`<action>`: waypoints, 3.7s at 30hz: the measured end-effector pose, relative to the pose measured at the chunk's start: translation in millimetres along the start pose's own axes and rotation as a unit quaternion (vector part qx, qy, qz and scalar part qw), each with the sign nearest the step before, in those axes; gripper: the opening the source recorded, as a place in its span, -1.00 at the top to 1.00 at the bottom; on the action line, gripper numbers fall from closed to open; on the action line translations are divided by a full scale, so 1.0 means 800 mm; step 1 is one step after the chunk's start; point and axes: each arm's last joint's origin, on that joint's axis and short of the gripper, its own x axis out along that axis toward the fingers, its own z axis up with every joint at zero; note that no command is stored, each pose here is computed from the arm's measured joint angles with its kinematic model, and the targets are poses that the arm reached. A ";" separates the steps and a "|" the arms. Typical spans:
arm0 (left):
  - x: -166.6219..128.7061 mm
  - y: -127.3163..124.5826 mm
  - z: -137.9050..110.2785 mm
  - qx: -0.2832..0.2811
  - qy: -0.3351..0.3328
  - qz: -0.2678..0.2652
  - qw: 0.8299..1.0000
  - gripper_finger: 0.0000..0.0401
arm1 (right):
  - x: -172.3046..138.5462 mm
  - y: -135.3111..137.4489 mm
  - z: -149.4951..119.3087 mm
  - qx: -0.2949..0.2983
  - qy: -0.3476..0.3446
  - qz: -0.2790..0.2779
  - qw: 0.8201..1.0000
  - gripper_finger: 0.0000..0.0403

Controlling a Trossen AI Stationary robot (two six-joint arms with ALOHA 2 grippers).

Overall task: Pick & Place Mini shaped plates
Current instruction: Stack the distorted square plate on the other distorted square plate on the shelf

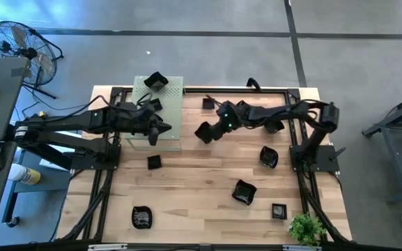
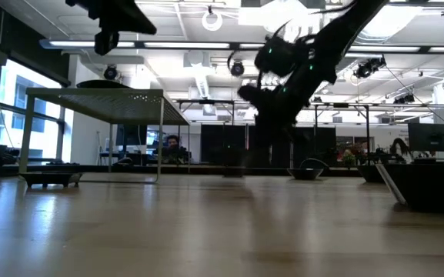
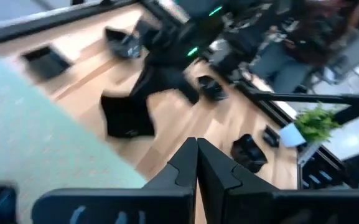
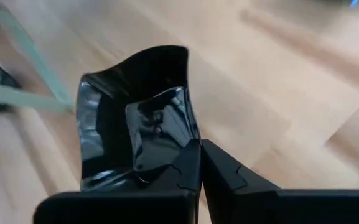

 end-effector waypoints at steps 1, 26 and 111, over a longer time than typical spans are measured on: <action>0.000 0.001 0.000 -0.010 -0.002 0.008 1.000 0.97 | -0.008 0.004 0.003 -0.001 -0.012 0.001 1.000 0.98; 0.067 -0.070 0.100 0.093 -0.010 0.142 0.985 0.44 | -0.208 0.170 0.045 -0.177 -0.243 -0.132 0.944 0.97; -0.027 0.205 0.215 0.071 0.176 0.250 0.949 1.00 | -0.214 0.190 0.041 -0.222 -0.229 -0.046 0.947 0.25</action>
